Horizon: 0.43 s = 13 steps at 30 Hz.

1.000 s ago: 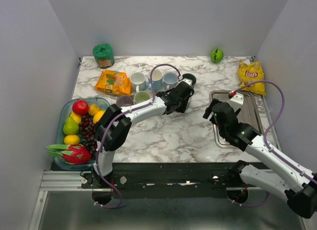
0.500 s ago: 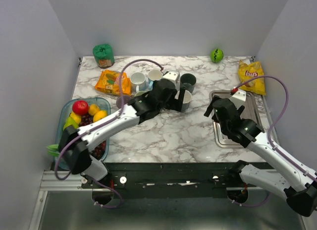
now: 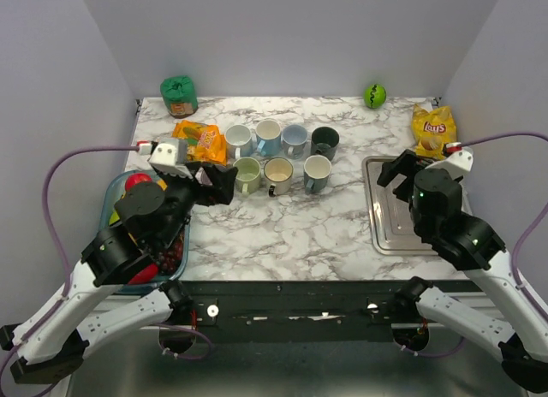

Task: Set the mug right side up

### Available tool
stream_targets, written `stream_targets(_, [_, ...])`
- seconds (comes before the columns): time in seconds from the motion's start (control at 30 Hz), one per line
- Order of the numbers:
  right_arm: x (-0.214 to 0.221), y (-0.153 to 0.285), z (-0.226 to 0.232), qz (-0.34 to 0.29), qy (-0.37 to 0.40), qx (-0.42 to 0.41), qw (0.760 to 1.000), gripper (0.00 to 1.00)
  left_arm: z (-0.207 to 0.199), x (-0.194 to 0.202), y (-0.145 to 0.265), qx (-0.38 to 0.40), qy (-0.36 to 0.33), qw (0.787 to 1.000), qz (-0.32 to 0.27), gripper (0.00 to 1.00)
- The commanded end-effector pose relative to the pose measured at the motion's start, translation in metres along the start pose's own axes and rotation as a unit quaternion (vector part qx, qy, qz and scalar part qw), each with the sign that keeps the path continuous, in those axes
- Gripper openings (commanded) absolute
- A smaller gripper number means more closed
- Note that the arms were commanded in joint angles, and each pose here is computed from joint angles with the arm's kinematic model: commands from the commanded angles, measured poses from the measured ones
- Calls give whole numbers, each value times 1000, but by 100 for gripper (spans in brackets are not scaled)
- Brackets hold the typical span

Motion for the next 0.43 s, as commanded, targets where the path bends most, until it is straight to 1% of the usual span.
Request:
stream_targets(0.0, [-31, 16, 1, -30, 2, -13, 999, 100, 24, 11, 21, -67, -23, 997, 27, 99])
stream_targets(0.13, [-48, 28, 4, -40, -15, -39, 998, 100, 33, 4, 34, -77, -24, 997, 16, 99])
stream_targets(0.4, [-60, 39, 4, -53, -33, -76, 995, 100, 37, 6, 36, -88, -44, 995, 20, 99])
Point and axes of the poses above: each gripper's point midway between its finger pads, its own y axis back along the fingers, its own z axis along the line the jaws close on, x = y × z, the point moved 9 cm from there along y, back along the fingers, and after that the axes turned 9 degrees about -y, right-handed, at the moved point
